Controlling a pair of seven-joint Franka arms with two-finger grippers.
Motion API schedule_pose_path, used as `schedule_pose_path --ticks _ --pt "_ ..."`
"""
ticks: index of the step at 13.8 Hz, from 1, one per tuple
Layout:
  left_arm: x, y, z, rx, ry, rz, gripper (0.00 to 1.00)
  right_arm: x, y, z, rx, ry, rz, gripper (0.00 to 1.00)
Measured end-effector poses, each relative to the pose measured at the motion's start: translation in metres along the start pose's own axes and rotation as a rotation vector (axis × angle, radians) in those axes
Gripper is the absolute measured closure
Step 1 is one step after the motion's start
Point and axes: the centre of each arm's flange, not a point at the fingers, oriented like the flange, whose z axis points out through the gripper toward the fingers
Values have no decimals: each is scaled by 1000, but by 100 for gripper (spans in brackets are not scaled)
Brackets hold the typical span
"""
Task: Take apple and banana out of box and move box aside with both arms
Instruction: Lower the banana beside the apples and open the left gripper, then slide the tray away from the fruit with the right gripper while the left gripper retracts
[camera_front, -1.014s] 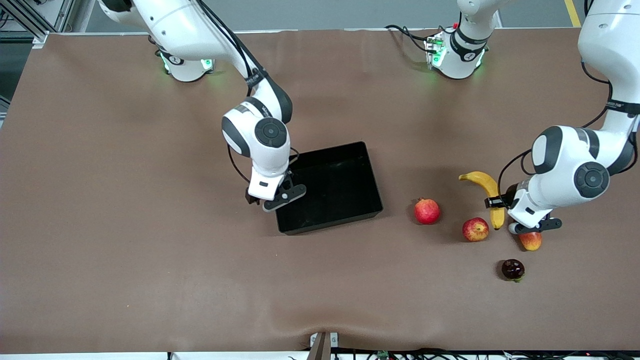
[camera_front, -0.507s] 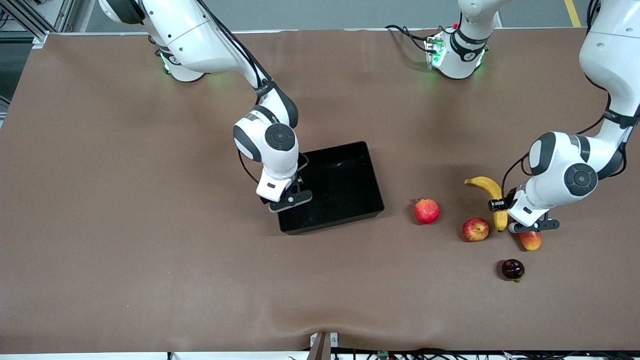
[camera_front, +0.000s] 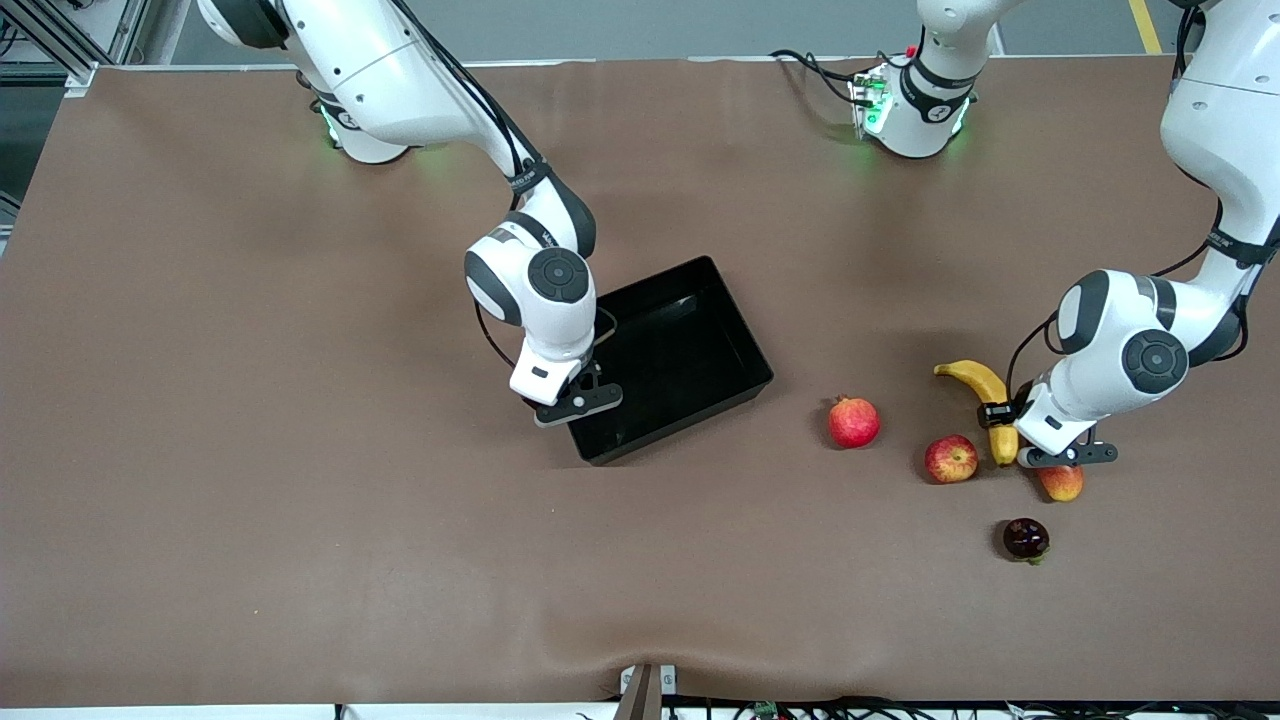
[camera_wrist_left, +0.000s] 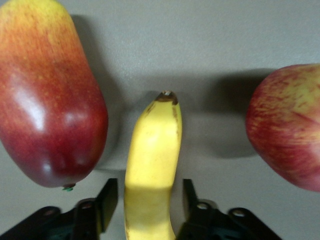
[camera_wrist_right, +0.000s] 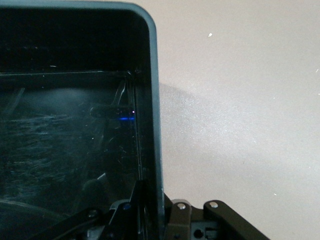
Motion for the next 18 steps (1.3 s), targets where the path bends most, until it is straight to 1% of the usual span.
schedule_pose_path --ticks 3,4,6,8,9,10,13,15,16,18 --pt "10 9 -24 0 48 12 5 6 12 -13 -8 -3 18 91" --pt "14 15 -40 3 73 23 0 10 22 -23 -11 -9 31 91" --pt "18 26 -78 27 116 42 0 17 44 -51 14 -18 62 91" --pt "20 31 -121 73 133 47 0 23 75 -82 29 -22 103 91" --pt "20 33 -143 98 129 46 0 25 95 -98 37 -20 136 91" --pt "22 35 -166 124 117 42 0 28 118 -114 57 -19 168 91" --pt "24 43 -237 178 59 21 0 28 207 -157 158 -15 226 91" --pt "20 53 -282 192 23 14 0 20 276 -172 202 -16 248 91" --pt "15 60 -306 186 11 8 0 12 313 -176 224 -22 259 91" --pt "1 70 -347 141 7 -14 0 -8 379 -173 285 -42 269 91"
